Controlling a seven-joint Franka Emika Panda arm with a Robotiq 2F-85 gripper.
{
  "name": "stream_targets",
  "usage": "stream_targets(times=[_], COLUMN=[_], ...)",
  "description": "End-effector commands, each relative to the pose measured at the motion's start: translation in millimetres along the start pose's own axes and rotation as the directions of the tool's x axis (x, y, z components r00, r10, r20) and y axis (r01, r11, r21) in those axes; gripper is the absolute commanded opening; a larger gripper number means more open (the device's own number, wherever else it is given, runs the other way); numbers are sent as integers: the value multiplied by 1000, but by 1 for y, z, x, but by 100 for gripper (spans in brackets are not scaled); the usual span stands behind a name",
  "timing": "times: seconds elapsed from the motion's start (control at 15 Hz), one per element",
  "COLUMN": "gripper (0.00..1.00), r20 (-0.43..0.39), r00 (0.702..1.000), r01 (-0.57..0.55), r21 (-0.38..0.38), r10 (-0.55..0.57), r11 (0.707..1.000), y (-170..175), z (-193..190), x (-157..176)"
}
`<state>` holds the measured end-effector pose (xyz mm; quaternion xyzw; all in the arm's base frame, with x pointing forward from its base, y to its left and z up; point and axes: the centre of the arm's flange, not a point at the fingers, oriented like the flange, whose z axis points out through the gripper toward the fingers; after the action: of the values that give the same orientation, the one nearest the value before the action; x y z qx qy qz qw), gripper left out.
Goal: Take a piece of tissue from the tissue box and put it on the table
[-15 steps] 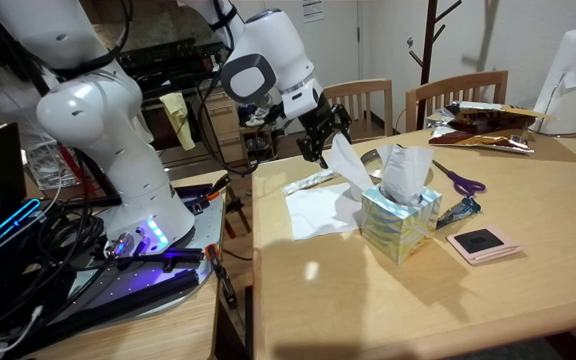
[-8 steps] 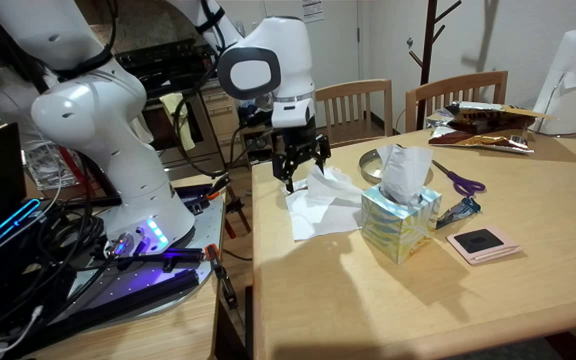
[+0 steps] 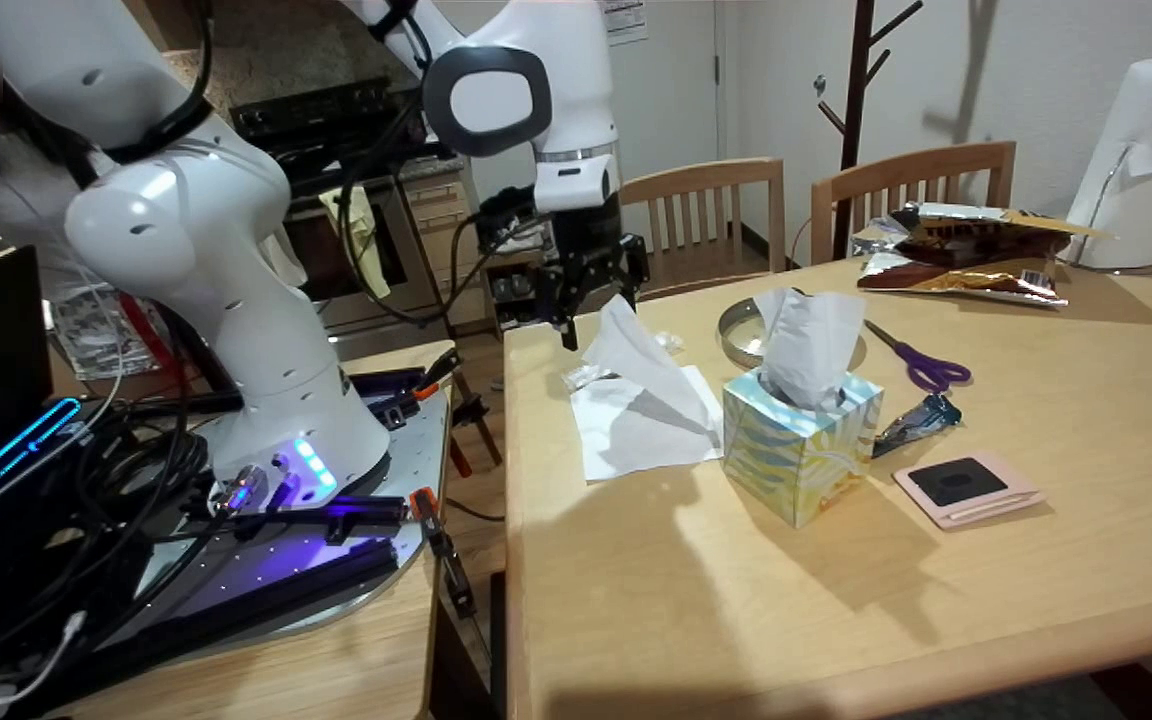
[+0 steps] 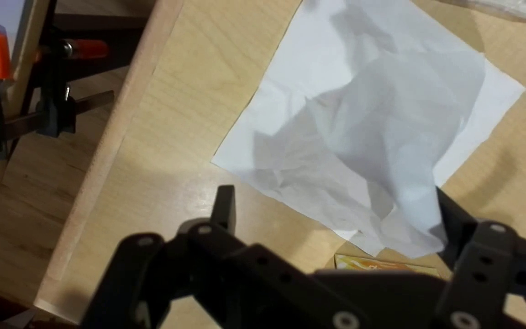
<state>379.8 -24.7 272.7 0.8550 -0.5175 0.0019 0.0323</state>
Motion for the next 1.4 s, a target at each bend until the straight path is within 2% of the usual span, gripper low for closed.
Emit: stream_targets(times=[0.0, 0.27, 0.6, 1.07, 1.13, 1.33], gripper=[100, 100, 100, 100, 100, 100], r20=[43, 34, 51, 76, 60, 59], r00=[999, 999, 998, 985, 992, 991], r01=[2, -17, 20, 150, 109, 114], r21=[-16, 21, 74, 107, 81, 83], r10=[-1, 16, -24, -158, -114, -119], r11=[1000, 1000, 997, 983, 991, 990], y=[2, 1, -5, -4, -7, -8], z=[-8, -12, -14, -27, -16, -17], x=[-7, -6, -8, -7, -9, -9])
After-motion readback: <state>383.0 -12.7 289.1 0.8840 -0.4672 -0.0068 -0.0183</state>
